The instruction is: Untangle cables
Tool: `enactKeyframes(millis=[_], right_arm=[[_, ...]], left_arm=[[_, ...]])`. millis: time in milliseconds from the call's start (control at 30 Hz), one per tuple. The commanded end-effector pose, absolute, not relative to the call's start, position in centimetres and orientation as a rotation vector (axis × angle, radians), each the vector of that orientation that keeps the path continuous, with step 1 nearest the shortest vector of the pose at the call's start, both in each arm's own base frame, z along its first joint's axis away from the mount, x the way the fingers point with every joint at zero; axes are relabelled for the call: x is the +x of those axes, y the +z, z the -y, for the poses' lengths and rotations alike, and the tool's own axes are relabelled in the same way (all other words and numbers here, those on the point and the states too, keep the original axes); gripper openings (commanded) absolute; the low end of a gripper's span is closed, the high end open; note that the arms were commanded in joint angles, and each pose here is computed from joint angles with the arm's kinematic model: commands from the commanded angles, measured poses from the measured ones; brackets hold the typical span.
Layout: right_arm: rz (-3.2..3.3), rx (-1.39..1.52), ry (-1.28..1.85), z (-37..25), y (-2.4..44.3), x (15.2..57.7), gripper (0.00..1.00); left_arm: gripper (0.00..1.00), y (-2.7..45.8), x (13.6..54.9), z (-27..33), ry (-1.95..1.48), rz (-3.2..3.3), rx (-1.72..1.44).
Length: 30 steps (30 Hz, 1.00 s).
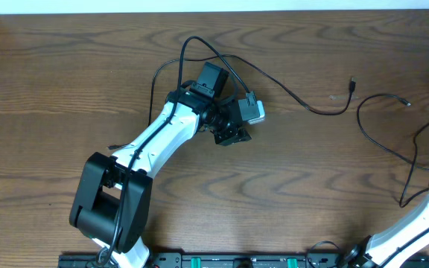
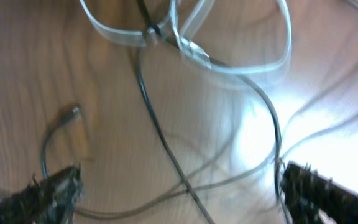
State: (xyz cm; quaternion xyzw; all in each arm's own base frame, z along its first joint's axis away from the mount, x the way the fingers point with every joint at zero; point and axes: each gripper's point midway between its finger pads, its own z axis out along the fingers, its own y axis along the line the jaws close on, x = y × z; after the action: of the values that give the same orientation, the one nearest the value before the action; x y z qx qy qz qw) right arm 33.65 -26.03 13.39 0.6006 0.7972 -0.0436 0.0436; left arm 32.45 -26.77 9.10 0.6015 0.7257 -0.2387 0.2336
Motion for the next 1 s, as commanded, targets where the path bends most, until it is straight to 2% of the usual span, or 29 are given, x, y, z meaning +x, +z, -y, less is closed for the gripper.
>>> enactKeyframes(millis=[0,267,600,967], right_arm=[[-2.366,2.032,-0.083,23.4,13.7,32.8,0.99],[-2.44,2.069,-0.191,21.5,10.7,31.7,0.99],[-2.707,1.618,-0.263,18.0,5.7,34.5,0.99],[-2.77,1.479,-0.484,16.8,5.3,33.7,0.99]], left_arm=[[0.53,8.9,32.5,26.8,-0.655,-2.007,1.648],[0.53,8.9,32.5,26.8,-0.655,-2.007,1.648],[0.53,8.9,32.5,26.8,-0.656,-2.008,1.648],[0.53,8.9,32.5,26.8,-0.655,-2.007,1.648]])
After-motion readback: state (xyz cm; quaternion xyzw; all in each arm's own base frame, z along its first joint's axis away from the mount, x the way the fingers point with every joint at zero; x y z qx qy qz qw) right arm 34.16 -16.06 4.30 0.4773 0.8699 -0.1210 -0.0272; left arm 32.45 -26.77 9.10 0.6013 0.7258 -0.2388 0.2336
